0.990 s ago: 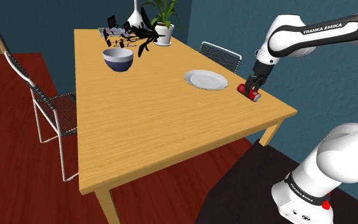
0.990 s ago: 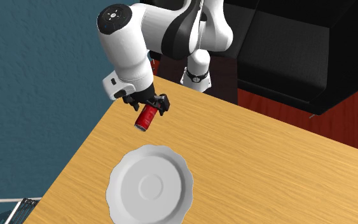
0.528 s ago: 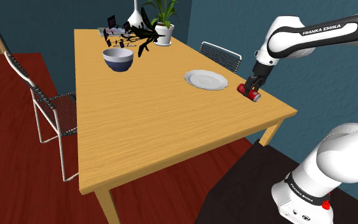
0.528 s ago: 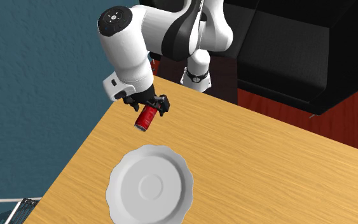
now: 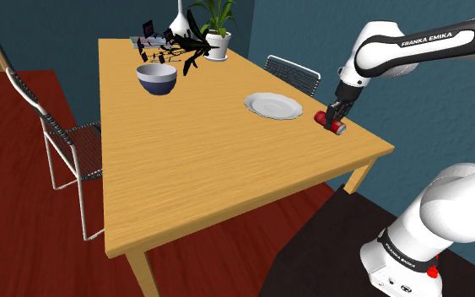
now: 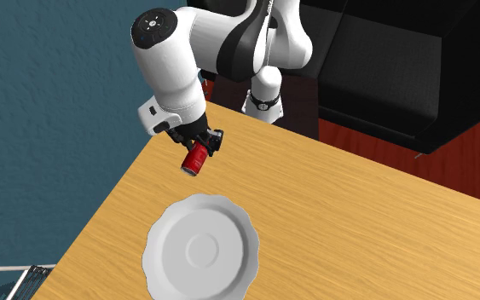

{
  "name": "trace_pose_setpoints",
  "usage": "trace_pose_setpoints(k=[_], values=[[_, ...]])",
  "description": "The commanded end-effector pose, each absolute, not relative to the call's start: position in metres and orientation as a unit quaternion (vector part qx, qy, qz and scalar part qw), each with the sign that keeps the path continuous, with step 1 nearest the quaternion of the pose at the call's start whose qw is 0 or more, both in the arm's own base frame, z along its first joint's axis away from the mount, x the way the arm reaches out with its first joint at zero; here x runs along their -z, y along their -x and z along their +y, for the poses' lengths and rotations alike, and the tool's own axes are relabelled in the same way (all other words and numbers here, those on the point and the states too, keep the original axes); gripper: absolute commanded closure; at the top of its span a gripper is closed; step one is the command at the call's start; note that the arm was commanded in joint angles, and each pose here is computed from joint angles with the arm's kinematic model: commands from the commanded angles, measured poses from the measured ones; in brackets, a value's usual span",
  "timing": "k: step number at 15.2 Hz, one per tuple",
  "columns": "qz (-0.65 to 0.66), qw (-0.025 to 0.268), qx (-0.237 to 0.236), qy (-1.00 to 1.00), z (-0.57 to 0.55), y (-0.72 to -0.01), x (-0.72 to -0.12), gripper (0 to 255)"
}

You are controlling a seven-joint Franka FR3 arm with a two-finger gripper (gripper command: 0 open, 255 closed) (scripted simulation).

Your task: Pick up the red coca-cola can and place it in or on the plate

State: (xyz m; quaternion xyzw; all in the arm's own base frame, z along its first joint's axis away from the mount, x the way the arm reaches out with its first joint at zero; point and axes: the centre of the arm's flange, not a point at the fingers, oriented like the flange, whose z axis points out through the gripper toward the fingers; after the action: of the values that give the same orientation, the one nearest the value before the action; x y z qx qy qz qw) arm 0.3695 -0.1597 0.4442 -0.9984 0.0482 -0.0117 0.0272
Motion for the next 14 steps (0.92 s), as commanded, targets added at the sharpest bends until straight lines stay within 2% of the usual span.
trace_pose_setpoints(k=[1,14], values=[[0.048,0.027,0.012,0.998,-0.160,-0.370,-0.444,255],[0.048,0.027,0.012,0.998,-0.160,-0.370,-0.508,255]])
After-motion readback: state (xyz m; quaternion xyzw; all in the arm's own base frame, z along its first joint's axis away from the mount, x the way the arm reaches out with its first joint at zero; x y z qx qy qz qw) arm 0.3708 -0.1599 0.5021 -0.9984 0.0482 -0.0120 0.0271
